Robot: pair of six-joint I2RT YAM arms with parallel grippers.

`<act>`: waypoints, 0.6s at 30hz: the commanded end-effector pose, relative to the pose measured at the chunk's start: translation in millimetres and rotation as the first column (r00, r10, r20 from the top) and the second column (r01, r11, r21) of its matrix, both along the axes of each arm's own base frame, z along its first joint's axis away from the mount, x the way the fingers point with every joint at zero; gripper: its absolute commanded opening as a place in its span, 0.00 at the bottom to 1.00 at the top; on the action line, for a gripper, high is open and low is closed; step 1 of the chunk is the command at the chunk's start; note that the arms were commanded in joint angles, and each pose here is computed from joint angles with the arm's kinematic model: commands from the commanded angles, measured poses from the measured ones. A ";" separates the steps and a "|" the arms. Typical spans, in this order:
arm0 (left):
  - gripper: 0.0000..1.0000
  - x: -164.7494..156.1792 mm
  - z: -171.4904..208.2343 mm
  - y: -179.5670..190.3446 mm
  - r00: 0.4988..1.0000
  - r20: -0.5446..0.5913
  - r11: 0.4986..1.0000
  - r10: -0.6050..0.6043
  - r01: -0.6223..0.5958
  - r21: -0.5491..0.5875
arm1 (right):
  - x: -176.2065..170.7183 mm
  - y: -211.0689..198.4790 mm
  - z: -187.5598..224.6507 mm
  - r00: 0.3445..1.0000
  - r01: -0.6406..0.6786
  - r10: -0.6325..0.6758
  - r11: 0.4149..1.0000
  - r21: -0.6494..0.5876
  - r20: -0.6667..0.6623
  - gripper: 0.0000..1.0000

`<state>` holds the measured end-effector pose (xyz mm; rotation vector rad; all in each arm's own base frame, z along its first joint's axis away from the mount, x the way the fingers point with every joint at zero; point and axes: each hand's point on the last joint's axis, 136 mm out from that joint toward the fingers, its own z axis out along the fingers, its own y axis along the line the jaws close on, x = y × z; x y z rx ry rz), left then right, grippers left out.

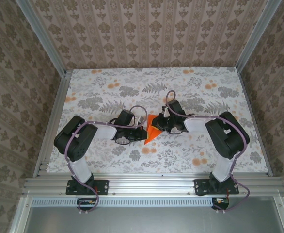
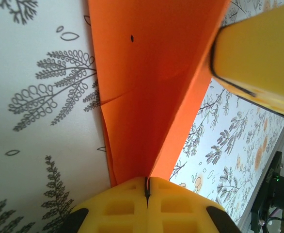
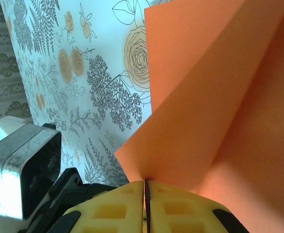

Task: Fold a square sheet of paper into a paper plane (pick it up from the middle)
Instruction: Fourth fold the wing at the center of the table.

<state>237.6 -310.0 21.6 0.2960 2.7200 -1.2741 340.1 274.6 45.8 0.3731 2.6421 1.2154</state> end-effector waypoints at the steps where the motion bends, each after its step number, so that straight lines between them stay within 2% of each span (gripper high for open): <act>1: 0.00 -5.2 -19.7 11.6 0.998 -0.056 0.999 0.027 -0.024 0.047 | 5.6 14.3 5.5 1.000 -0.028 0.028 0.998 0.049 0.002 0.11; 12: 0.00 -6.0 -24.3 17.7 0.998 -0.047 0.996 0.041 -0.037 0.079 | 8.8 20.7 -12.0 0.998 -0.043 0.045 0.997 0.057 -0.036 0.11; 16: 0.14 -1.3 -19.2 16.1 0.999 -0.030 0.996 0.045 -0.042 0.080 | 5.7 18.9 -17.4 0.998 -0.043 0.045 0.998 0.049 -0.049 0.11; 18: 0.18 2.9 -14.2 13.0 0.999 -0.019 0.997 0.042 -0.040 0.073 | 4.8 18.8 -18.7 0.998 -0.046 0.049 0.998 0.048 -0.051 0.10</act>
